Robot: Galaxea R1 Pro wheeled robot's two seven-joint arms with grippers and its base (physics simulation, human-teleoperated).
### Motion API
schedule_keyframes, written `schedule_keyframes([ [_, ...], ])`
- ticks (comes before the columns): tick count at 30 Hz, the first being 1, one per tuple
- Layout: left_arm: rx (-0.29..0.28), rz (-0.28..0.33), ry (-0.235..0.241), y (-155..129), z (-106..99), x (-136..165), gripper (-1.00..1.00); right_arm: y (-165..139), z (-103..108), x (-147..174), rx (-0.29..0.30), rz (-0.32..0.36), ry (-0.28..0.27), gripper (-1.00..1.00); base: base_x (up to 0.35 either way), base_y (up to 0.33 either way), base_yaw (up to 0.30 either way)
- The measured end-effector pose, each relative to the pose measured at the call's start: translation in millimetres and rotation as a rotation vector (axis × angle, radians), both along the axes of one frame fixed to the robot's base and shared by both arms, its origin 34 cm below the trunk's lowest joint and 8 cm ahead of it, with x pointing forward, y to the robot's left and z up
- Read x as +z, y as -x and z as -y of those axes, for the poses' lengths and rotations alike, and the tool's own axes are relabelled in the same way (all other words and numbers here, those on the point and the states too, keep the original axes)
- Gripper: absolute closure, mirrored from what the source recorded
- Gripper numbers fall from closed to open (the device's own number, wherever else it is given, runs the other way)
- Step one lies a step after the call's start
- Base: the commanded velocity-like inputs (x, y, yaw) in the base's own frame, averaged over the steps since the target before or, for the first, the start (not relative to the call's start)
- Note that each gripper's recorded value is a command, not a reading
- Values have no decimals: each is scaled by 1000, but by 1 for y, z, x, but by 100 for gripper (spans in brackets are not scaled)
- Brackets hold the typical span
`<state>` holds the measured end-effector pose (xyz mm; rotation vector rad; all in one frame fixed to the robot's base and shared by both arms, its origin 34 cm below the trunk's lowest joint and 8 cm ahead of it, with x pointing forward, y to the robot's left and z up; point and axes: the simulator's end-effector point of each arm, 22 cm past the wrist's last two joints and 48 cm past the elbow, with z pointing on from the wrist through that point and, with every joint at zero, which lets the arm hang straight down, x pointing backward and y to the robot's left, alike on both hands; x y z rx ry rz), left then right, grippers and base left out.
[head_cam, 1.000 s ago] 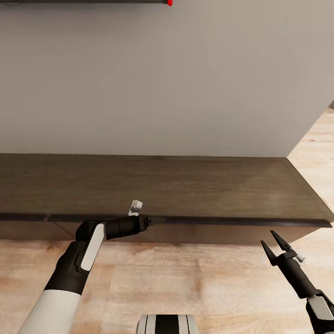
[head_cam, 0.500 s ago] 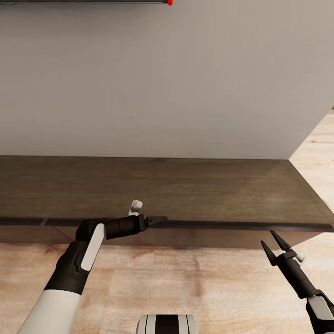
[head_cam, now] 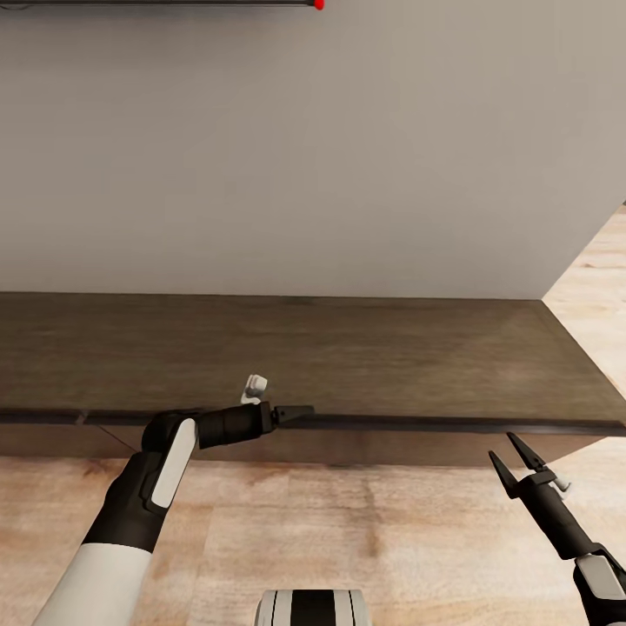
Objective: Place each of the two pumpkins and all three candles from the living room inside a cabinet in the living room (use any cabinet), then make sure every cabinet is closed, and position the cauldron so it is next to a table in the living room.
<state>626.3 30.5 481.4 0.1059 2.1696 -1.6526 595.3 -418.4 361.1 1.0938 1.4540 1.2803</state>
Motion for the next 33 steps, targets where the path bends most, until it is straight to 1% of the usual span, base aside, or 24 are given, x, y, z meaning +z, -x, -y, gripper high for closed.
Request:
schedule_keyframes([
  [33, -1, 0, 5, 3, 0, 0, -100, 0, 0, 0, 2, 2, 1, -100, 8, 1, 0],
])
